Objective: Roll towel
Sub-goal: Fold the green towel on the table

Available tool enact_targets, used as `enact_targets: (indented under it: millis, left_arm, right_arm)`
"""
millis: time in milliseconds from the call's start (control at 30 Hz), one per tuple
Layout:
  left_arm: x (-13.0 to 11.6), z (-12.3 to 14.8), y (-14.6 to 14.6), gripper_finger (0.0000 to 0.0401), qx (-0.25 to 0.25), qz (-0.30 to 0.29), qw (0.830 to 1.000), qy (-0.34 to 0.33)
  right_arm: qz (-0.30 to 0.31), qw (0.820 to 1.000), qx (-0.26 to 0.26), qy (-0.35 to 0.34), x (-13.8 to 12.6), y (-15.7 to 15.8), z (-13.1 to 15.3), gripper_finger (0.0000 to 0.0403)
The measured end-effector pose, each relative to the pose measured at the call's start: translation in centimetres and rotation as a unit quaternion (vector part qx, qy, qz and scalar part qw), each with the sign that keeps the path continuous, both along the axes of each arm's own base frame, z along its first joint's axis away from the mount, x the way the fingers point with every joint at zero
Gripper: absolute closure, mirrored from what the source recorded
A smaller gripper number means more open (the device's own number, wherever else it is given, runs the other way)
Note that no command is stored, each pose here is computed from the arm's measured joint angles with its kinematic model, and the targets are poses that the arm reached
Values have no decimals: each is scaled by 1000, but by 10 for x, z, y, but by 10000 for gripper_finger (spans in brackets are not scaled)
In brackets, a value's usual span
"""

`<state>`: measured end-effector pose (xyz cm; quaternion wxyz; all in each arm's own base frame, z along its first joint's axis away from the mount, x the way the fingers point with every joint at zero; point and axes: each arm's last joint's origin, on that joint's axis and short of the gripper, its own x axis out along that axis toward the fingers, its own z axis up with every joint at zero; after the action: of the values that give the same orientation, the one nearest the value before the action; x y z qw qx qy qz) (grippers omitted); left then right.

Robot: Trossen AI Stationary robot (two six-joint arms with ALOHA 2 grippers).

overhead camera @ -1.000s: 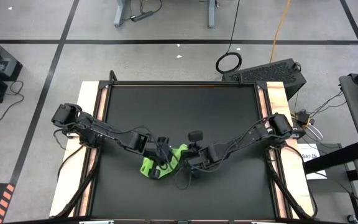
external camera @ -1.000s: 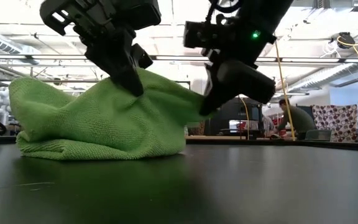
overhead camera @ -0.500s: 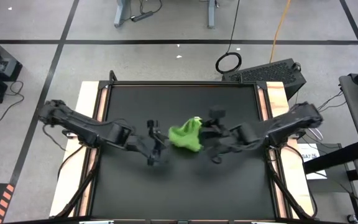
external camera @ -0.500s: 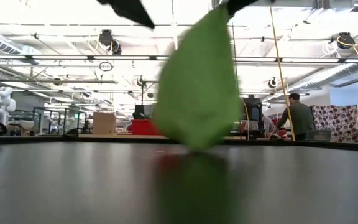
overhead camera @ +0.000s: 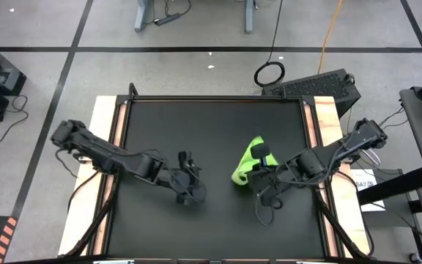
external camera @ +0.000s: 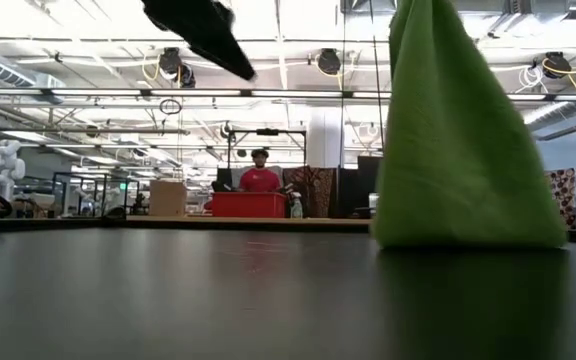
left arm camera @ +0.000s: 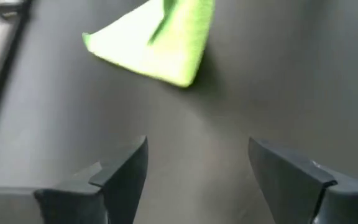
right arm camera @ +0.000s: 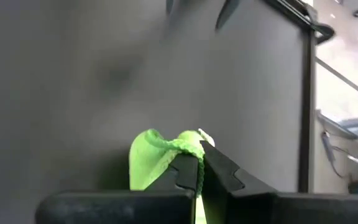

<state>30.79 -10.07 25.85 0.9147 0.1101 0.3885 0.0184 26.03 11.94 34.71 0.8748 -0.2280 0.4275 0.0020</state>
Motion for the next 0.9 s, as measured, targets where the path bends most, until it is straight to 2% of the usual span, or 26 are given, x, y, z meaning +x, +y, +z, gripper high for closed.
enact_targets:
  millis: [133,233,333,433,567,700,900]
  left_arm:
    - [21,-27,-4,118,10,-22,1000,11]
    - [34,-42,-1,118,14,-21,1000,10]
    - [46,-54,2,118,6,-30,1000,4]
    - [55,-59,8,118,0,-35,999,-11]
    - [67,-64,17,118,-22,-50,998,-38]
    - [78,-70,26,118,-48,-73,995,-57]
    - [91,-87,42,118,-73,-96,990,-69]
  right_arm:
    - [24,999,32,10,-9,12,1,403]
    - [39,994,100,32,-14,22,0,403]
    - [21,985,159,60,-18,31,-4,403]
    - [-3,976,196,92,-20,41,-15,403]
    - [-42,965,216,143,-25,54,-41,403]
    - [-99,955,211,183,-35,64,-74,403]
    - [-159,939,232,196,-56,75,-118,403]
